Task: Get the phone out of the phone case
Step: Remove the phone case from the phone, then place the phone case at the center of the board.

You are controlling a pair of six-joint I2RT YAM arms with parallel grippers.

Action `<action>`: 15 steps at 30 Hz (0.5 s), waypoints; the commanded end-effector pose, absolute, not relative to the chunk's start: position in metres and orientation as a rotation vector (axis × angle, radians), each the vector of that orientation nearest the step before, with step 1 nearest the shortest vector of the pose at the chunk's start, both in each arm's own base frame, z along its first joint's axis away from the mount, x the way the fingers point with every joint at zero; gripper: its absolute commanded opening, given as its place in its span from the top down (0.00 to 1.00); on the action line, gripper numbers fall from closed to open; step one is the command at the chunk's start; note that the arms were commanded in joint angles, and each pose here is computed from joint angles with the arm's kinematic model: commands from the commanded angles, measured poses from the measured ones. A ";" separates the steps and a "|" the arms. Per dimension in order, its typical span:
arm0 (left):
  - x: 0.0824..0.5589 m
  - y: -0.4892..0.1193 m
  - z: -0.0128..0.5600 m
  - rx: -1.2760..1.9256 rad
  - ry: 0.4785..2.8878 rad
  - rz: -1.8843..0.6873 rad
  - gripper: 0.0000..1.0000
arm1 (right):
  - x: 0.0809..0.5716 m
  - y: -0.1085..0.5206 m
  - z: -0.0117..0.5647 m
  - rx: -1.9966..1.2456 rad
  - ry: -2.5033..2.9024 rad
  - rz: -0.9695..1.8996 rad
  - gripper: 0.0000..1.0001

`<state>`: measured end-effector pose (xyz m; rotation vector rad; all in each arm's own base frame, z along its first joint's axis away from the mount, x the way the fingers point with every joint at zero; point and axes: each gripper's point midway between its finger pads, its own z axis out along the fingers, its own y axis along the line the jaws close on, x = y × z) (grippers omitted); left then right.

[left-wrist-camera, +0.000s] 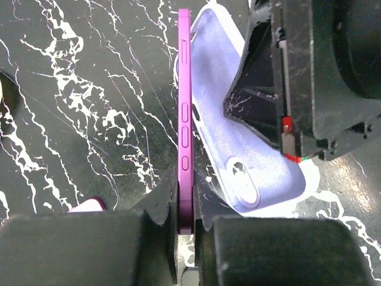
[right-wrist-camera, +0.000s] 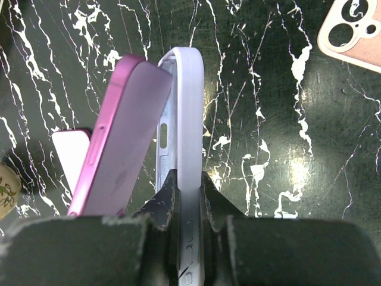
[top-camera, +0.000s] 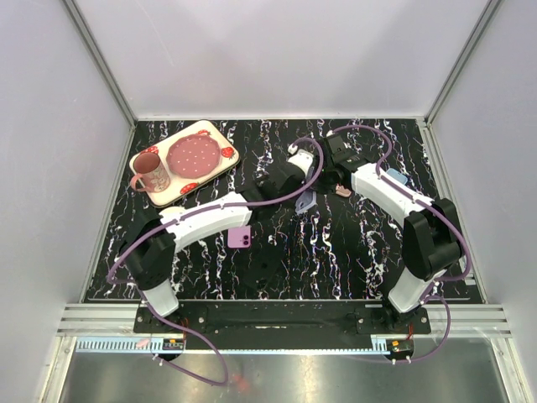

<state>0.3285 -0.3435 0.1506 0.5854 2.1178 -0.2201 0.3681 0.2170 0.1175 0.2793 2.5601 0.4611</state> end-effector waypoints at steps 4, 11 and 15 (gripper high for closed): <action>0.338 -0.334 0.230 0.371 2.061 -0.526 1.00 | 0.382 0.204 0.134 0.248 2.454 0.397 1.00; 0.351 -0.303 0.244 0.193 2.119 -0.696 1.00 | 0.387 0.166 0.128 0.305 2.447 0.337 1.00; 0.371 -0.290 0.225 0.073 2.193 -0.807 1.00 | 0.384 0.158 0.130 0.308 2.451 0.476 1.00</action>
